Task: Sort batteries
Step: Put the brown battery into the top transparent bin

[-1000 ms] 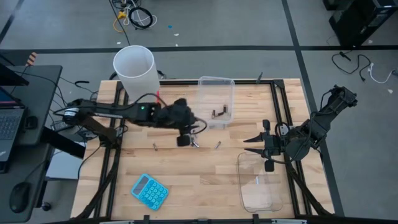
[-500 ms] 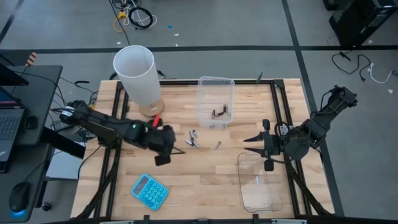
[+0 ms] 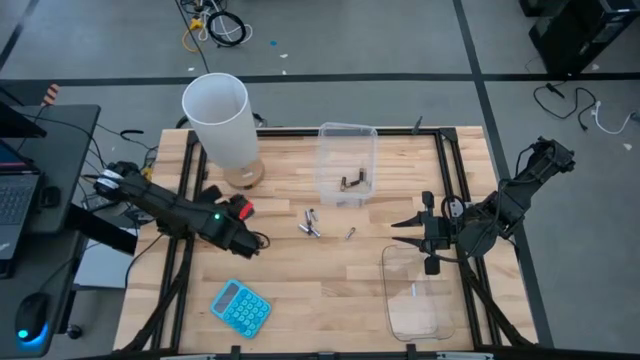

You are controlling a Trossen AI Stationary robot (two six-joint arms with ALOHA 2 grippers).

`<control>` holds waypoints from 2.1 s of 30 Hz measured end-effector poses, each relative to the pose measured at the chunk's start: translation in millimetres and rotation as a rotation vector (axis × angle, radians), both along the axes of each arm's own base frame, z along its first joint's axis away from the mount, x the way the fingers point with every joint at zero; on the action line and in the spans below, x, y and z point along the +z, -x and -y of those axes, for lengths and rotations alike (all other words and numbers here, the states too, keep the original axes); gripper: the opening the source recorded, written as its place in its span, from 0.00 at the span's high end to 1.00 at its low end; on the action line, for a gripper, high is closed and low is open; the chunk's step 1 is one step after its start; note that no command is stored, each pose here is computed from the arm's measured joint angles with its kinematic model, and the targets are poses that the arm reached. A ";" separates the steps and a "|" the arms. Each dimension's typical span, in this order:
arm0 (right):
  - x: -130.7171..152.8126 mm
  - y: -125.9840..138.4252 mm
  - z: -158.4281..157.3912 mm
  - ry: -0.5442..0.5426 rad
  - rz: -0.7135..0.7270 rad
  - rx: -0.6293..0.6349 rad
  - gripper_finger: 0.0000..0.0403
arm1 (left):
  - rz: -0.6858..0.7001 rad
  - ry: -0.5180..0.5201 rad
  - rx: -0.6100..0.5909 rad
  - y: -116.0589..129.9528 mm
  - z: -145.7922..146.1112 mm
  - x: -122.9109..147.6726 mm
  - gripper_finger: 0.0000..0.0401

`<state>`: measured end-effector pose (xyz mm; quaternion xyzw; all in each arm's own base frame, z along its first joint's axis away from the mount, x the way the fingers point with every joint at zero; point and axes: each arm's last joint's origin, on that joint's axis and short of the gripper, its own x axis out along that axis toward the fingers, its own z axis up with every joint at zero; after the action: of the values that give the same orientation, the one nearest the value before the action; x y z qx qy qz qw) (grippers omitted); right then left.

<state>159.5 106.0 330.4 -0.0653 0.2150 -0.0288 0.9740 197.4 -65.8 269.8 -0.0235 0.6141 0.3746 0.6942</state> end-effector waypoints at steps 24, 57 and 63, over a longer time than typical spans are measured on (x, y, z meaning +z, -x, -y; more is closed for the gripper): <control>0.6 -0.3 -0.2 -0.005 0.006 0.000 0.71 | 0.395 0.117 0.249 93.9 -58.0 -55.0 1.00; 2.5 -5.2 5.5 0.013 0.022 -0.025 0.71 | 0.131 -0.009 0.651 81.6 -132.1 -84.2 1.00; 2.4 -5.2 5.6 0.012 0.021 -0.026 0.71 | 0.061 -0.029 0.686 79.0 -143.2 -99.7 1.00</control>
<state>164.6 100.4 332.8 -0.0680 0.2052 -0.0433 0.9754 118.4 77.4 170.1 -0.2299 0.5439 0.5939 0.5464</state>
